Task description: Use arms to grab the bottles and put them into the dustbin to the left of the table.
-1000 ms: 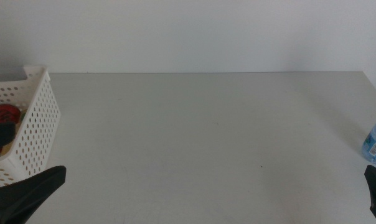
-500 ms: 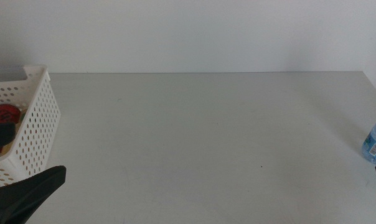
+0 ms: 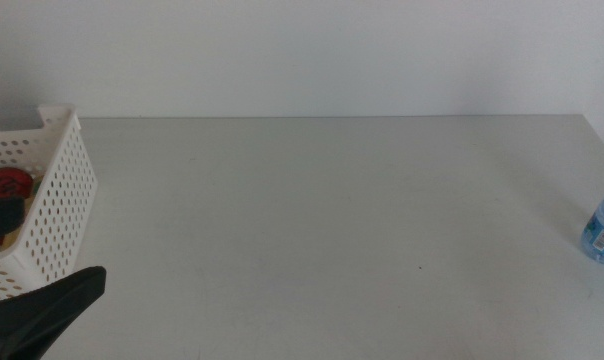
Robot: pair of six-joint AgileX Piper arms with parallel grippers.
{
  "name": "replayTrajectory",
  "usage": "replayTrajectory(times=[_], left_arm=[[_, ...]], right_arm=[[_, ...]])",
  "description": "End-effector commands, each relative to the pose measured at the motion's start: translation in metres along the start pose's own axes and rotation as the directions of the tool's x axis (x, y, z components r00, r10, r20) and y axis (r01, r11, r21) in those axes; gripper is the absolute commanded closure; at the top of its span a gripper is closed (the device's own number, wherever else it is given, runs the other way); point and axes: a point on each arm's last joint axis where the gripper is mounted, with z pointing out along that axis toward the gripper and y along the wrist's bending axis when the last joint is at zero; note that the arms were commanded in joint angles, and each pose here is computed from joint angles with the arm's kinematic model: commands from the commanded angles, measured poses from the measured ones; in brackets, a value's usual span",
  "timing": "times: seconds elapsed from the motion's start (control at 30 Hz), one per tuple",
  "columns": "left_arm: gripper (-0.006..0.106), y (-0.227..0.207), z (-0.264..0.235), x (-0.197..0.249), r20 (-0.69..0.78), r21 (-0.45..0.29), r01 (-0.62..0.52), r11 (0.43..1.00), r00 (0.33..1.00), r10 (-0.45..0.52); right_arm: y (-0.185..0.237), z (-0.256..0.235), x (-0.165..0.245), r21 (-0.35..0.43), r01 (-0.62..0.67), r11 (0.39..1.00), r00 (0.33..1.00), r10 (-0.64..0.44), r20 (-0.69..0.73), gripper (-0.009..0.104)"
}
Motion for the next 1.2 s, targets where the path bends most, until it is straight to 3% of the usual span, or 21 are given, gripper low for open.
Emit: replayTrajectory(times=[0.0,0.43,0.87,1.17], left_arm=[[0.007,0.001,-0.002,-0.014,0.091,-0.006,0.014,1.0,0.996,-0.014],[0.007,0.001,-0.002,-0.014,0.091,-0.006,0.014,1.0,0.996,-0.014],[0.007,0.001,-0.002,-0.014,0.091,-0.006,0.014,1.0,0.996,-0.014],[0.007,0.001,-0.002,-0.014,0.091,-0.006,0.014,1.0,0.996,-0.014]], right_arm=[[0.001,0.011,-0.016,0.004,0.061,0.998,0.991,-0.061,0.118,0.013],[0.004,0.069,-0.01,0.003,0.091,0.996,0.994,-0.091,0.057,0.013],[0.007,0.121,-0.01,0.008,0.091,0.996,0.99,-0.091,0.105,0.013],[0.005,0.134,-0.006,0.04,0.075,0.996,0.993,-0.078,0.09,0.017]])
